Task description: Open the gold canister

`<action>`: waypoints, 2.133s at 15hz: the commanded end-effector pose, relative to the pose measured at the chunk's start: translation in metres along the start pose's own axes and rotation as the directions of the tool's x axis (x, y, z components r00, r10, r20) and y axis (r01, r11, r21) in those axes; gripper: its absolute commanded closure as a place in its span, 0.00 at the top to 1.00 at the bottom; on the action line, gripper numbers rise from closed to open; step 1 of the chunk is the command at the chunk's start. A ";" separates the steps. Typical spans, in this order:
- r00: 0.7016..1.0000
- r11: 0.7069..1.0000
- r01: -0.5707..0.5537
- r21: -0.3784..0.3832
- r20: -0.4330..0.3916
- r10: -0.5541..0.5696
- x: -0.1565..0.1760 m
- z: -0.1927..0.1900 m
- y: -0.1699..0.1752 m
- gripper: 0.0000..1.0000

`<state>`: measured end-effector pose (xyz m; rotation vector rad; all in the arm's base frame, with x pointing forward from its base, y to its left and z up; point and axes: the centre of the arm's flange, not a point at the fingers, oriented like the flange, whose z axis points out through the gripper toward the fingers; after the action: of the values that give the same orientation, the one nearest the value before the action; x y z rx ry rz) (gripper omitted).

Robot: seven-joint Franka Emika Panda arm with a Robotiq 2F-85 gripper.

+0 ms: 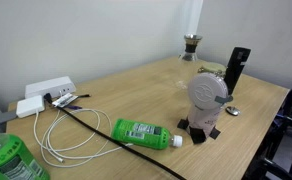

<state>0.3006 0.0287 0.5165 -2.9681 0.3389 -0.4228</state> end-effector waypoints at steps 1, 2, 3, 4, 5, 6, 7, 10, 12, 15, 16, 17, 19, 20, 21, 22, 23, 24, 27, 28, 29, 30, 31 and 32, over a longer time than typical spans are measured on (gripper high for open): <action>1.000 1.000 0.000 0.000 0.000 0.000 0.000 0.000 0.000 1.00; 1.000 1.000 0.000 0.000 0.000 0.000 0.000 0.000 0.000 1.00; 1.000 1.000 0.000 0.000 0.000 0.000 0.000 0.000 0.000 1.00; 1.000 1.000 0.000 0.000 0.000 0.000 0.000 0.000 0.000 1.00; 1.000 1.000 0.000 0.000 0.000 0.000 0.000 0.000 0.000 1.00; 1.000 1.000 0.000 0.000 0.000 0.000 0.000 0.000 0.000 1.00; 1.000 1.000 0.000 0.000 0.000 0.000 0.000 0.000 0.000 1.00; 0.991 0.989 -0.128 -0.071 0.022 0.130 0.005 0.015 0.001 1.00; 0.975 0.967 -0.215 -0.138 0.030 0.221 0.008 0.034 0.007 1.00; 0.936 0.911 -0.333 -0.244 0.034 0.352 0.014 0.063 0.015 1.00; 0.917 0.886 -0.375 -0.272 0.034 0.398 0.017 0.072 0.018 1.00; 0.890 0.857 -0.421 -0.296 0.046 0.453 0.019 0.082 0.019 1.00; 0.831 0.798 -0.500 -0.337 0.073 0.552 0.021 0.100 0.022 1.00; 0.797 0.772 -0.540 -0.336 0.092 0.597 0.021 0.108 0.023 1.00; 0.848 0.817 -0.481 -0.318 0.069 0.526 0.009 0.098 0.026 1.00; 0.829 0.798 -0.503 -0.332 0.077 0.554 0.010 0.106 0.027 1.00; 0.819 0.789 -0.514 -0.338 0.081 0.568 0.012 0.109 0.027 1.00; 0.815 0.785 -0.519 -0.339 0.081 0.574 0.014 0.109 0.026 1.00; 0.813 0.783 -0.523 -0.336 0.078 0.577 0.015 0.107 0.026 1.00; 0.813 0.783 -0.523 -0.336 0.078 0.577 0.015 0.108 0.026 1.00; 0.776 0.737 -0.573 -0.359 0.052 0.628 0.018 0.112 0.025 1.00; 0.733 0.691 -0.622 -0.369 0.036 0.679 0.020 0.117 0.024 1.00; 0.688 0.640 -0.671 -0.373 0.007 0.725 0.022 0.122 0.025 1.00; 0.640 0.595 -0.709 -0.379 0.009 0.768 0.024 0.129 0.026 1.00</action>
<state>0.3414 0.0098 0.4103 -2.8582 1.4991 -0.0279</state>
